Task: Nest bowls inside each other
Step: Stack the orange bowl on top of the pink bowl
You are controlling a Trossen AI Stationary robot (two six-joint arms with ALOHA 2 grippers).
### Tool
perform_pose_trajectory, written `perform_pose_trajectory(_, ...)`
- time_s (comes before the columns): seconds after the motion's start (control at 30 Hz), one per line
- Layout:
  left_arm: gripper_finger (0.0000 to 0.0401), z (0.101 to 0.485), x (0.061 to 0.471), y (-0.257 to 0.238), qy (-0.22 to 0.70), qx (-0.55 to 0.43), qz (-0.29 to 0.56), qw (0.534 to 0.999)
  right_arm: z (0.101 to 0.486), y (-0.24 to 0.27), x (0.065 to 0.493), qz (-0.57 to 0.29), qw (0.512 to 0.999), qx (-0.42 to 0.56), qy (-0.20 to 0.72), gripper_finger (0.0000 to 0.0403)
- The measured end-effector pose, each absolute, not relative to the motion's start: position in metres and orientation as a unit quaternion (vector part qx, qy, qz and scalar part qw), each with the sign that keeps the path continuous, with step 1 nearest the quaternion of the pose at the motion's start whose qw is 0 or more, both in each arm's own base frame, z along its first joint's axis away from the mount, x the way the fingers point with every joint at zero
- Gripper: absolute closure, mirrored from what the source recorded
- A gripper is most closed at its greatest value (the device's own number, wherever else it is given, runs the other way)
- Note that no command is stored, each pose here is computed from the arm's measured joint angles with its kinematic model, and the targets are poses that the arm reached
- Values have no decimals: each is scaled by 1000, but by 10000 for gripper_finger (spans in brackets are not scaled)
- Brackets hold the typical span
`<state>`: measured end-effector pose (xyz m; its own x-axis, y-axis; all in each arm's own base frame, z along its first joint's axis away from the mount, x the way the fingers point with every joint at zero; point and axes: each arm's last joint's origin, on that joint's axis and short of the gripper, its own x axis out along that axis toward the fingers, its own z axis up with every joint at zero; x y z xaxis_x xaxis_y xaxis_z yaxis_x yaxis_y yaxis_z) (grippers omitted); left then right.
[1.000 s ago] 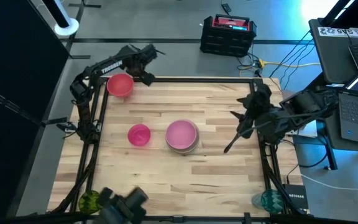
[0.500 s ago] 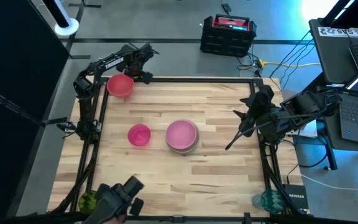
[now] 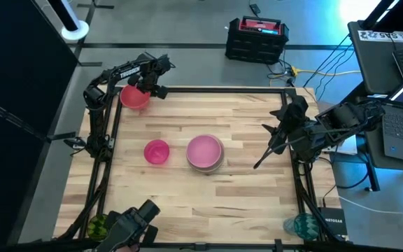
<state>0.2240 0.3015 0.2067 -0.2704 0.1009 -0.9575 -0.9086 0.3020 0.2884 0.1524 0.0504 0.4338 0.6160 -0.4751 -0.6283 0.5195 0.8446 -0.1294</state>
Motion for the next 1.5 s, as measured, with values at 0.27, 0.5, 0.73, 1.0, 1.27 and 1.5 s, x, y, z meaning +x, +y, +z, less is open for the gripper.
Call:
perform_pose_trajectory(0.27, 263, 208, 224, 300, 634, -321, 480, 515, 434, 50, 152, -275, 899, 27, 341, 173)
perform_pose_trajectory(0.5, 263, 208, 225, 296, 646, -322, 462, 515, 434, 50, 152, -274, 899, 24, 342, 173)
perform_pose_trajectory(0.73, 263, 210, 227, 291, 659, -320, 445, 515, 434, 50, 152, -273, 899, 21, 343, 173)
perform_pose_trajectory(1.0, 263, 216, 243, 287, 656, -293, 423, 553, 434, 50, 152, -272, 899, 21, 343, 173)
perform_pose_trajectory(1.27, 263, 213, 248, 289, 632, -318, 422, 567, 434, 50, 152, -273, 899, 21, 343, 173)
perform_pose_trajectory(1.5, 263, 214, 244, 291, 621, -334, 454, 545, 434, 50, 152, -272, 899, 21, 343, 173)
